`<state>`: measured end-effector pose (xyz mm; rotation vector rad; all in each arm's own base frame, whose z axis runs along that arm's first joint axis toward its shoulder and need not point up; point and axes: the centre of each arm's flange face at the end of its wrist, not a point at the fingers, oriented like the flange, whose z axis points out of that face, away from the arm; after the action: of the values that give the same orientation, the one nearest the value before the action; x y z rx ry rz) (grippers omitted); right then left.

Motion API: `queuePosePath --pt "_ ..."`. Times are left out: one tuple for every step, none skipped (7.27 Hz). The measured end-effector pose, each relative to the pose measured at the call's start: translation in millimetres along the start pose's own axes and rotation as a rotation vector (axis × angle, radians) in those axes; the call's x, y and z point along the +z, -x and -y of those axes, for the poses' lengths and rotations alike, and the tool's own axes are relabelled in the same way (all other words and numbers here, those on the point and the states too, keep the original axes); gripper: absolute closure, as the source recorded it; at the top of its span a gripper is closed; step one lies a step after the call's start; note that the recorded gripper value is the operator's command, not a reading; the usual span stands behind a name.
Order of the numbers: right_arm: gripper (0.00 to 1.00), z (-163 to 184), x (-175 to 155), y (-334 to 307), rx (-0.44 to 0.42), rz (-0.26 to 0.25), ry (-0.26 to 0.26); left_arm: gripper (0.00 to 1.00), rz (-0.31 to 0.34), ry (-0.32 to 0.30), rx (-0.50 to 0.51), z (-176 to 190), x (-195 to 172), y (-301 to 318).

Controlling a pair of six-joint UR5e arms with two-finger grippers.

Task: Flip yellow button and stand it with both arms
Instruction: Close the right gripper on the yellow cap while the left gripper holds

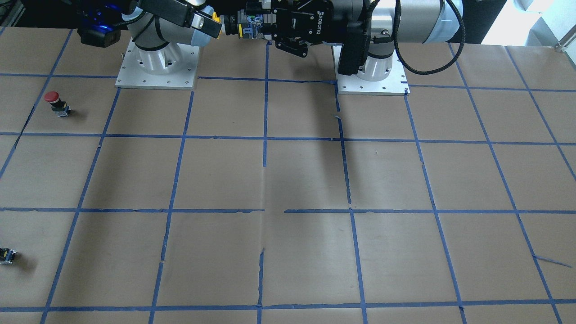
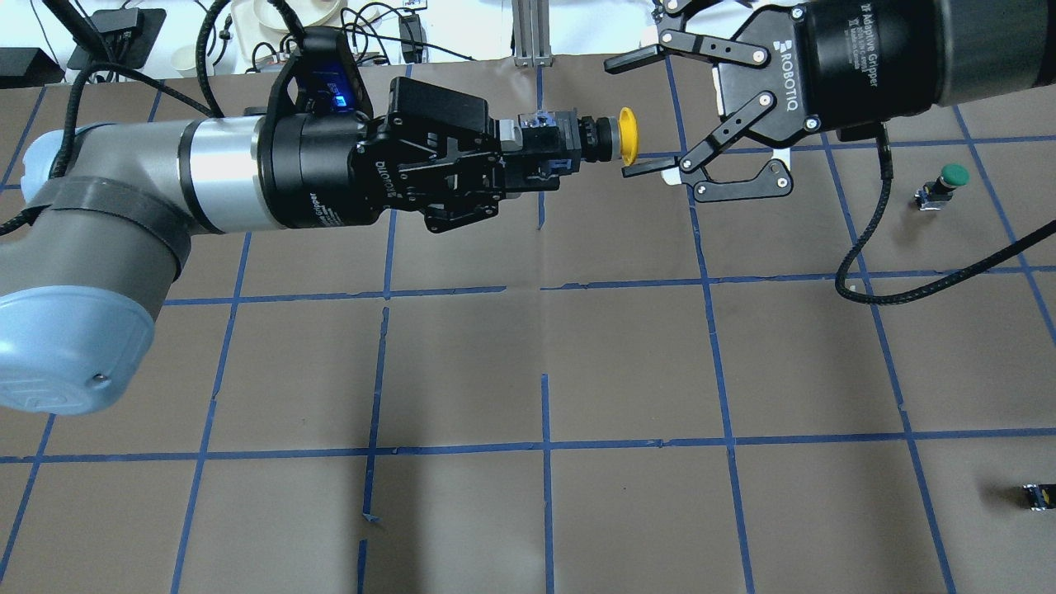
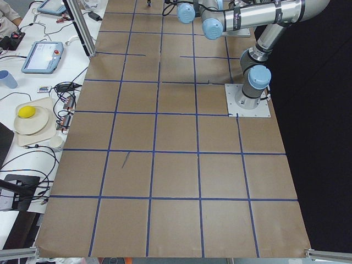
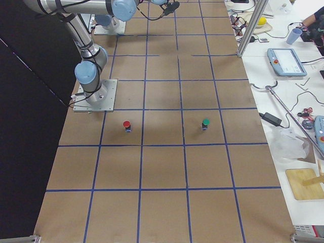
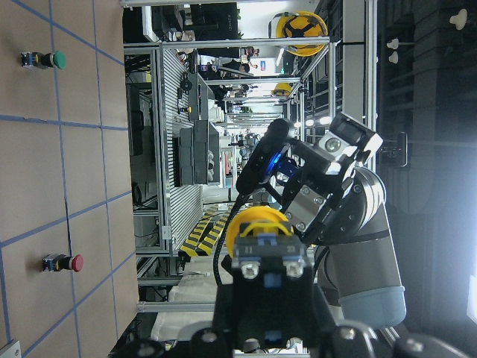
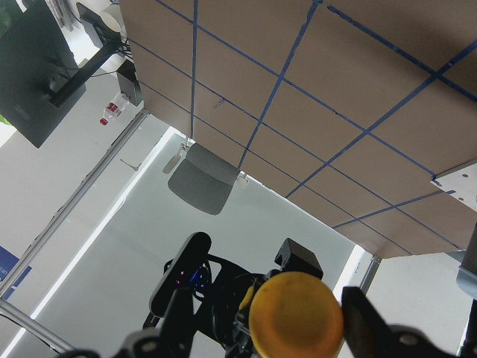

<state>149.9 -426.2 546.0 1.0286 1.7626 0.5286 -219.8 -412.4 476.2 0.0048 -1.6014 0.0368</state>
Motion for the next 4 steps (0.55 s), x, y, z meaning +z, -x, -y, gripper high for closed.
queuePosePath --pt "0.66 0.5 0.4 -0.8 0.002 -0.001 0.0 0.91 0.0 0.0 0.002 -0.5 0.0 -0.8" --pt "0.7 0.4 0.4 -1.2 0.002 -0.002 -0.001 0.91 0.0 0.0 0.003 -0.6 0.0 -1.2" --pt "0.71 0.5 0.4 -1.3 0.003 -0.003 -0.001 0.77 0.0 0.0 0.003 -0.5 0.0 -1.2" --pt "0.71 0.5 0.4 -1.3 0.004 -0.003 -0.002 0.01 0.001 0.0 0.002 -0.4 0.0 -1.3"
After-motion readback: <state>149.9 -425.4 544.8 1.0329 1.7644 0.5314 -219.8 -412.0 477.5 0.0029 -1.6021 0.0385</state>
